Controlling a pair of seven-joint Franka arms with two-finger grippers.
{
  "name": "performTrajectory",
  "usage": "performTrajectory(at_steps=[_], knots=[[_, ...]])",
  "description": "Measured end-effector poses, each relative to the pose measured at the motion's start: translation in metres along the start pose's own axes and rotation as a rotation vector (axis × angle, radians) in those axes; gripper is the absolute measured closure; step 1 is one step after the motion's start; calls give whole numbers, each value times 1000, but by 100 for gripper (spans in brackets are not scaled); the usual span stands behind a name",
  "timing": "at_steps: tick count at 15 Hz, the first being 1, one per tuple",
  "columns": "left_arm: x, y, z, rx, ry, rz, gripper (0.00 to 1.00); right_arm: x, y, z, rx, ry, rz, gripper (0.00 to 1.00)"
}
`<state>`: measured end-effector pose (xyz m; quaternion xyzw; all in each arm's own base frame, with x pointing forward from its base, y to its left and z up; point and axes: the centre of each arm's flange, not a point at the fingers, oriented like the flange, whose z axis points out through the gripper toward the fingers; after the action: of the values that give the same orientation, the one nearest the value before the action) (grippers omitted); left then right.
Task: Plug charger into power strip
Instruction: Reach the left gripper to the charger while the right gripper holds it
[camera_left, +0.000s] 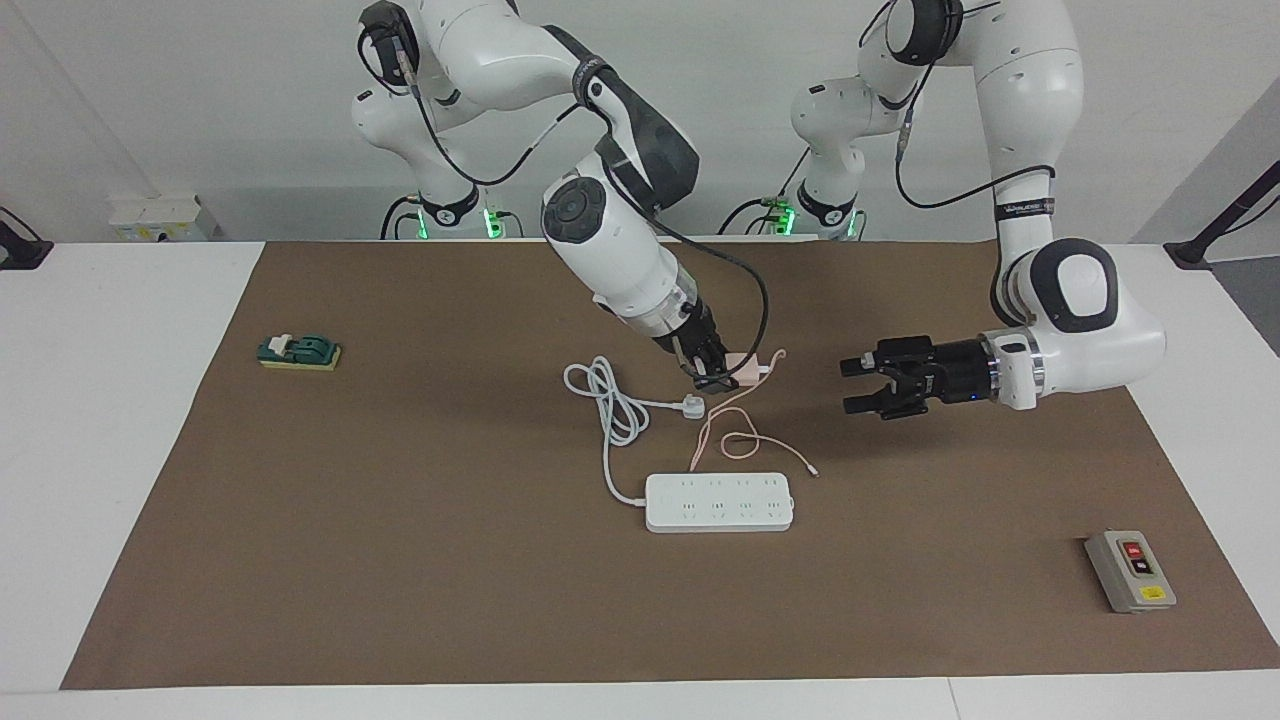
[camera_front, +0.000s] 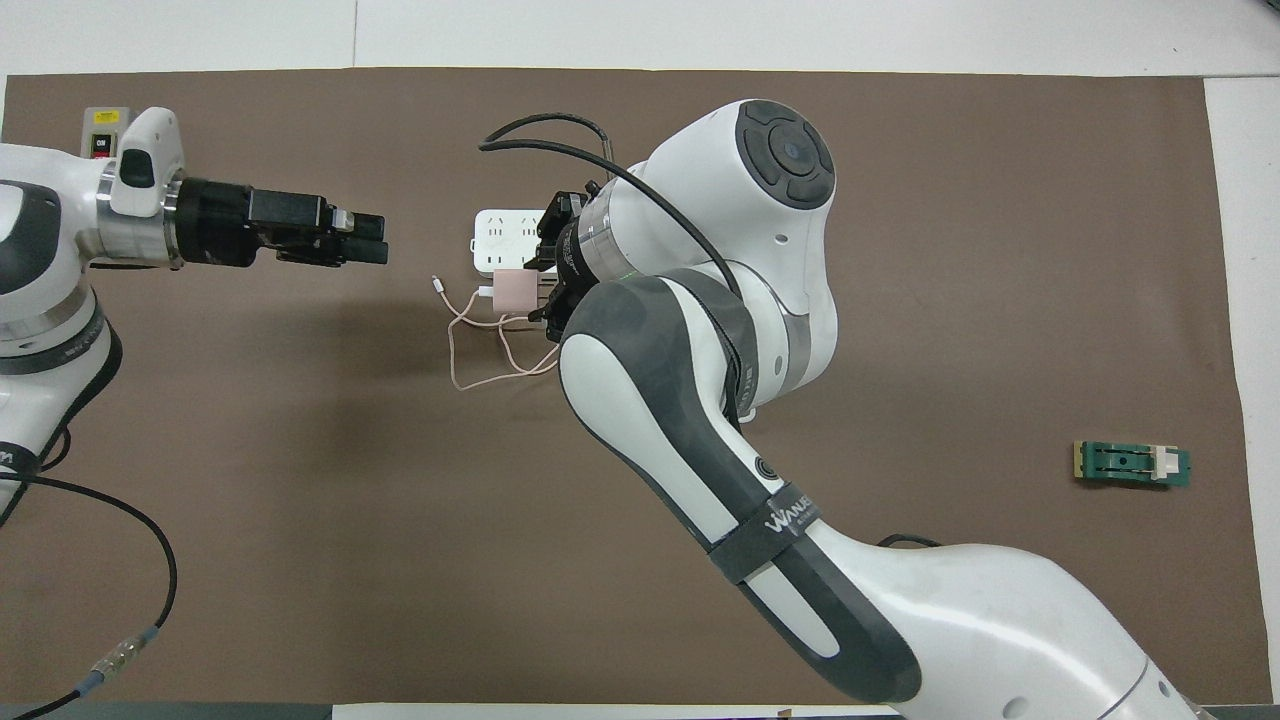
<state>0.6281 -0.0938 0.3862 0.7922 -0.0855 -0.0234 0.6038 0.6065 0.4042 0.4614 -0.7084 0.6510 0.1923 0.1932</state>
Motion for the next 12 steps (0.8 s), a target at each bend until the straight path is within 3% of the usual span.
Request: performTrajectory(at_steps=[4, 12], knots=[[-13, -13, 36, -114, 10, -4, 0, 0, 0, 0, 0, 0, 0, 53], [-34, -18, 78, -229, -15, -64, 0, 0, 0, 0, 0, 0, 0, 53]])
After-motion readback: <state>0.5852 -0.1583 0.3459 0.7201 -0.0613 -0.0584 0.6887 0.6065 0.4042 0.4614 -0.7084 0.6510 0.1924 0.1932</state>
